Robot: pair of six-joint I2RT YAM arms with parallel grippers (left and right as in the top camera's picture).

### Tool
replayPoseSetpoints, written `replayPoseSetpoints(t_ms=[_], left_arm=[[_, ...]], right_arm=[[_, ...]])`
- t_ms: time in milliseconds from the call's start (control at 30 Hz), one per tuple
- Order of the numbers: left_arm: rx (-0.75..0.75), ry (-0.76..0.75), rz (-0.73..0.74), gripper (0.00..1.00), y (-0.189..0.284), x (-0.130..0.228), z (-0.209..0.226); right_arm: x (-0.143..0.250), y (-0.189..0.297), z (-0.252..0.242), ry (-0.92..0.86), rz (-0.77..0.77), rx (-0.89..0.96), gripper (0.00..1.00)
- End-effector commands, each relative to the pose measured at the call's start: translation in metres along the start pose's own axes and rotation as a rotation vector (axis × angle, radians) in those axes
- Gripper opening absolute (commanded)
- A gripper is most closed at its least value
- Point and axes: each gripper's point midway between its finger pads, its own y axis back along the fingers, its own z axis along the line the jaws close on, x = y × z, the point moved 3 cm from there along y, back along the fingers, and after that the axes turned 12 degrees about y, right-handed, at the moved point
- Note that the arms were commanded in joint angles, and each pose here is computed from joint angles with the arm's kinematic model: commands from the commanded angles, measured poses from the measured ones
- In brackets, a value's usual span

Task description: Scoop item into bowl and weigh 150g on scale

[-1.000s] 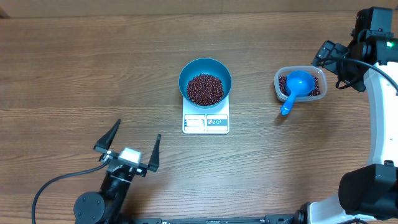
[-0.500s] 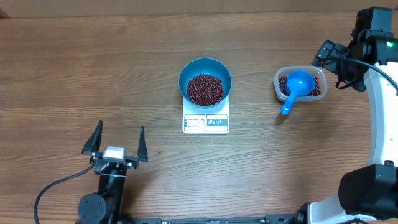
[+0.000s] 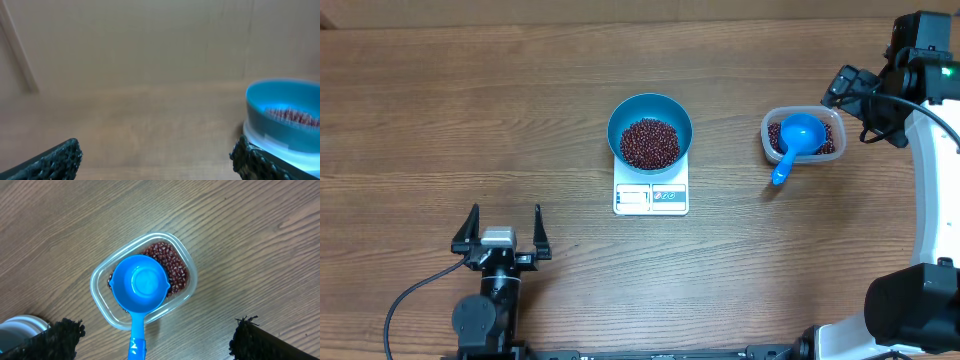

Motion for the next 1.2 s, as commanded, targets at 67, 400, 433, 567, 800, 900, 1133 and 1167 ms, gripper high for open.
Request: replayPoseSetpoints(t_ms=[67, 400, 433, 567, 800, 900, 1133, 1167], left_arm=[[-0.049, 0.023, 0.033, 1.0, 0.0008, 0.0086, 0.0095], [-0.06, -0.009, 0.031, 1.0, 0.0009, 0.0081, 0.0115], [-0.06, -0.009, 0.031, 0.99, 0.0009, 0.0081, 0.0115], [-0.061, -0.009, 0.032, 1.0, 0.0009, 0.0083, 0.0116], [-0.06, -0.009, 0.032, 1.0, 0.0009, 0.0083, 0.0115], [-0.061, -0.009, 0.032, 0.99, 0.0009, 0.0083, 0.0116], [-0.061, -0.009, 0.032, 1.0, 0.0009, 0.0083, 0.0116], [-0.061, -0.009, 0.032, 0.99, 0.0009, 0.0083, 0.0116]], right_arm=[[-0.0079, 0.0152, -0.0038, -0.009, -0.051, 0.008, 1.0], [-0.0079, 0.0152, -0.0037, -0.009, -0.051, 0.007, 1.0], [-0.0079, 0.0152, -0.0037, -0.009, -0.051, 0.007, 1.0], [-0.0079, 0.0152, -0.0038, -0.009, -0.051, 0.008, 1.0], [-0.0079, 0.0152, -0.0037, -0.009, -0.051, 0.007, 1.0], [-0.0079, 0.0152, -0.0038, -0.009, -0.051, 0.008, 1.0], [-0.0079, 0.0152, -0.0037, -0.009, -0.051, 0.007, 1.0], [-0.0079, 0.0152, -0.0038, -0.009, -0.051, 0.008, 1.0]])
